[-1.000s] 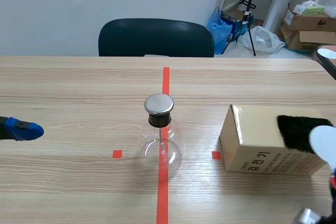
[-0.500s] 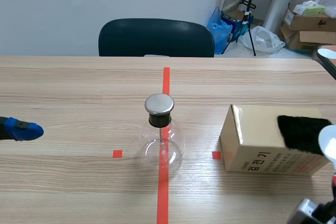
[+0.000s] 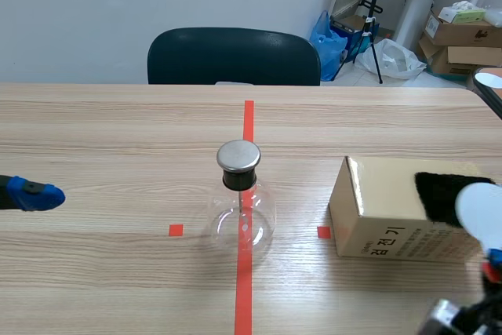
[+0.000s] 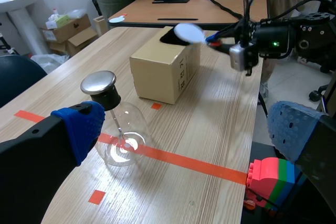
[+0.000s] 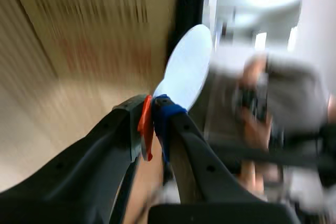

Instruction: Do the electroscope experiment

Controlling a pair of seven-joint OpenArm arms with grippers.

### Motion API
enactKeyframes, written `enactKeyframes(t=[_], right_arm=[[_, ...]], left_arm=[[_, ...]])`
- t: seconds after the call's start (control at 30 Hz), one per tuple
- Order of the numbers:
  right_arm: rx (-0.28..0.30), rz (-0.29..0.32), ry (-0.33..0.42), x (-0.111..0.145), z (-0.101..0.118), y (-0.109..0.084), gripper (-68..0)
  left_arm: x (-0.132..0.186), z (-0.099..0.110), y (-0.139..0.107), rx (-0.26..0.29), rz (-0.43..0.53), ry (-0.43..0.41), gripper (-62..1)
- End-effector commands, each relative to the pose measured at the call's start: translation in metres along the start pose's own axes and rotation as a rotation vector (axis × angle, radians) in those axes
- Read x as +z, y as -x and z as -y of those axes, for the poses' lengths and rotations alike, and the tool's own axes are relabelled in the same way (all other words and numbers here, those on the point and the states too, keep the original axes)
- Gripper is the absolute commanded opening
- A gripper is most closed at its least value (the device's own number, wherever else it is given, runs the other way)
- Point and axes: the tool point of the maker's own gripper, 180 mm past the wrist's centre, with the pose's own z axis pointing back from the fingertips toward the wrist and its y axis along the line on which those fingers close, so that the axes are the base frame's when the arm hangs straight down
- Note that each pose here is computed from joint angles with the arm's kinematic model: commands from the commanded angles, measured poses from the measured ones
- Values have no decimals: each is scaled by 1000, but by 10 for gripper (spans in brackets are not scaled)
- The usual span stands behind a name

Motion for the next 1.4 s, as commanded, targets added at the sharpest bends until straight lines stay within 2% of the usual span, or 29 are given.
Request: enactKeyframes(t=[0.0,0.07,0.1,0.17,0.2,0.23,0.33,0.37,0.4,0.47,0.5,0.53,0.6,0.63,0.67,0.73,0.77,0.8,0.9,0.93,1.03,1.07,1.1,1.17,1.2,1.23,1.3,1.33,1.37], right_arm=[[38,144,-17,3,0,-18,-665],[35,302,-15,8,0,-47,-665],[33,288,-9,7,1,-45,-665],[27,109,4,5,3,-14,-665],[27,43,2,4,2,-3,-665],[21,53,-17,4,-1,-4,-665],[20,279,-28,7,-3,-45,-665],[20,300,-24,8,-2,-49,-665],[16,247,-19,7,-2,-40,-665],[13,67,-23,4,-3,-8,-665],[13,31,-23,3,-3,-2,-665],[16,66,-23,3,-3,-8,-665],[22,237,-24,6,-3,-39,-665],[23,285,-19,8,-2,-47,-665],[25,260,-6,7,0,-43,-665],[14,103,-7,4,0,-15,-665],[12,44,-15,3,-1,-5,-665],[16,56,-24,3,-3,-7,-665],[23,284,-21,7,-2,-47,-665],[22,288,-8,7,0,-49,-665],[-1,25,-13,3,-2,-4,-665],[1,14,-18,3,-2,-2,-665],[6,69,-18,3,-2,-11,-665],[16,251,-16,6,-2,-44,-665],[14,297,-15,8,-2,-52,-665],[7,273,-12,7,-1,-48,-665],[3,125,-17,5,-2,-22,-665],[4,74,-20,5,-3,-13,-665],[5,71,-20,5,-3,-12,-665]], left_arm=[[-1,-2,-7,0,32,-9,14],[-1,-2,-7,0,32,-9,14],[-1,-2,-7,0,32,-9,14],[-1,-2,-7,0,32,-9,14],[-1,-2,-7,0,32,-8,14],[-1,-2,-7,0,32,-8,14],[-1,-2,-7,0,32,-8,14],[-1,-2,-7,0,32,-8,14],[-1,-2,-7,0,31,-8,14],[-1,-2,-7,0,31,-8,14],[-1,-2,-7,0,31,-8,14],[-1,-2,-7,0,31,-8,14],[-1,-2,-7,0,31,-8,14],[-1,-2,-7,0,31,-8,14],[-1,-2,-7,0,32,-8,14],[-1,-2,-7,0,32,-9,14],[-1,-2,-7,0,32,-9,14],[-1,-2,-7,0,32,-9,14],[-1,-2,-7,0,31,-9,14],[-1,-2,-7,0,31,-9,14],[-1,-2,-5,1,22,-9,14],[-1,-3,-5,3,21,-12,14],[-1,-4,-5,6,22,-17,14],[-1,-5,-5,10,23,-22,14],[-1,-5,-5,11,24,-23,14],[-1,-5,-5,11,24,-23,14],[-1,-5,-5,11,25,-23,14],[-1,-5,-5,11,25,-23,14],[-1,-5,-5,11,25,-23,14]])
